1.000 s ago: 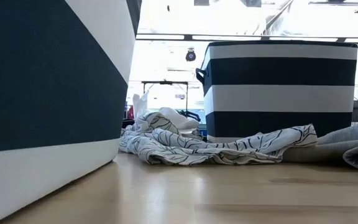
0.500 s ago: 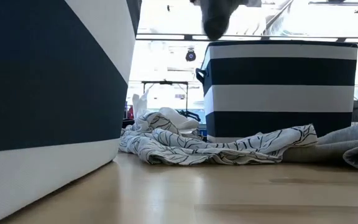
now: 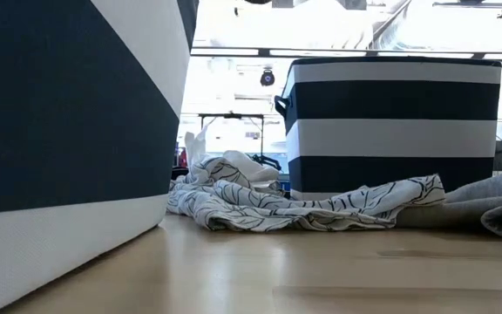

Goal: Sort clothes
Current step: Put the gray boxer shorts into the bottom blue laundry bin, then put the gray underwear into the top blue laundry bin

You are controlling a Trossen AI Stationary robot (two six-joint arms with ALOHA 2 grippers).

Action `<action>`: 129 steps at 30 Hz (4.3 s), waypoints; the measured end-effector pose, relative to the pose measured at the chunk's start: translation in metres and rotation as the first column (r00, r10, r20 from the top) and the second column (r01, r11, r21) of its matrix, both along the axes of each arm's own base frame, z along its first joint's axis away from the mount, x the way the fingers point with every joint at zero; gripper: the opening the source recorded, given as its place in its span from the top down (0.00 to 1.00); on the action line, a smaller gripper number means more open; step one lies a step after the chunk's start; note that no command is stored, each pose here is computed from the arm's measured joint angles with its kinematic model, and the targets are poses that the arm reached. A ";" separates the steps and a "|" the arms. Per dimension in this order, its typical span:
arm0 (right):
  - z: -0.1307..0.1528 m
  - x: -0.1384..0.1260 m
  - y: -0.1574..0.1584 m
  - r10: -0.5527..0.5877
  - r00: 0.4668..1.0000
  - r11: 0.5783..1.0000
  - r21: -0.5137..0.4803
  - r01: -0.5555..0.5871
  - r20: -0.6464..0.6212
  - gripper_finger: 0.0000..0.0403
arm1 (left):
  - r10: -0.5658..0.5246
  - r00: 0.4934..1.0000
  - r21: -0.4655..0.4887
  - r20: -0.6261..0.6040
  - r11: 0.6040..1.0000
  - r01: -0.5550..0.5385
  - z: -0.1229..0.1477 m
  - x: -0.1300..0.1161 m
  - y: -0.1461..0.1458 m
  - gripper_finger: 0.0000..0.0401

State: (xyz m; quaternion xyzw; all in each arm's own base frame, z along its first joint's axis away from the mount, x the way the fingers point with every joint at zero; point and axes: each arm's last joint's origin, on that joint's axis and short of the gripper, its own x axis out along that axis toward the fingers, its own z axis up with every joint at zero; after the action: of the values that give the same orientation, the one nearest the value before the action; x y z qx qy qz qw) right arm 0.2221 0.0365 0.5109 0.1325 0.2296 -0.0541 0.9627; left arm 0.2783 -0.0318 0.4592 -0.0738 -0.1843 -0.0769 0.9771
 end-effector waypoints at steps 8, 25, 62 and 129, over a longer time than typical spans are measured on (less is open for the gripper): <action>-0.003 -0.031 0.008 0.027 0.995 1.000 -0.003 -0.028 -0.094 0.69 | 0.023 0.990 0.096 -0.141 0.995 -0.009 0.052 -0.024 -0.007 1.00; -0.018 -0.034 -0.003 -0.216 0.955 0.883 -0.459 0.101 -0.204 0.69 | -0.398 0.514 -0.425 -0.759 0.902 0.071 0.049 -0.039 -0.101 1.00; -0.010 -0.021 -0.016 -0.032 0.987 0.934 -0.357 -0.026 -0.156 0.69 | -0.515 -0.117 -0.447 -0.849 0.819 -0.360 -0.226 -0.033 -0.213 1.00; -0.403 -0.029 0.050 0.161 0.787 0.971 -0.049 -0.236 -0.595 0.66 | -0.186 0.654 -0.484 -0.733 0.818 -0.310 -0.021 -0.098 -0.118 0.64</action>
State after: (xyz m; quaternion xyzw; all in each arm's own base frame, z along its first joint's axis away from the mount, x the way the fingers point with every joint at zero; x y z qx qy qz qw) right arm 0.1932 0.0862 0.1076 0.0261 0.5243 -0.0045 0.8511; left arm 0.1803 -0.1502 0.4379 -0.3810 0.2209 0.0548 0.8961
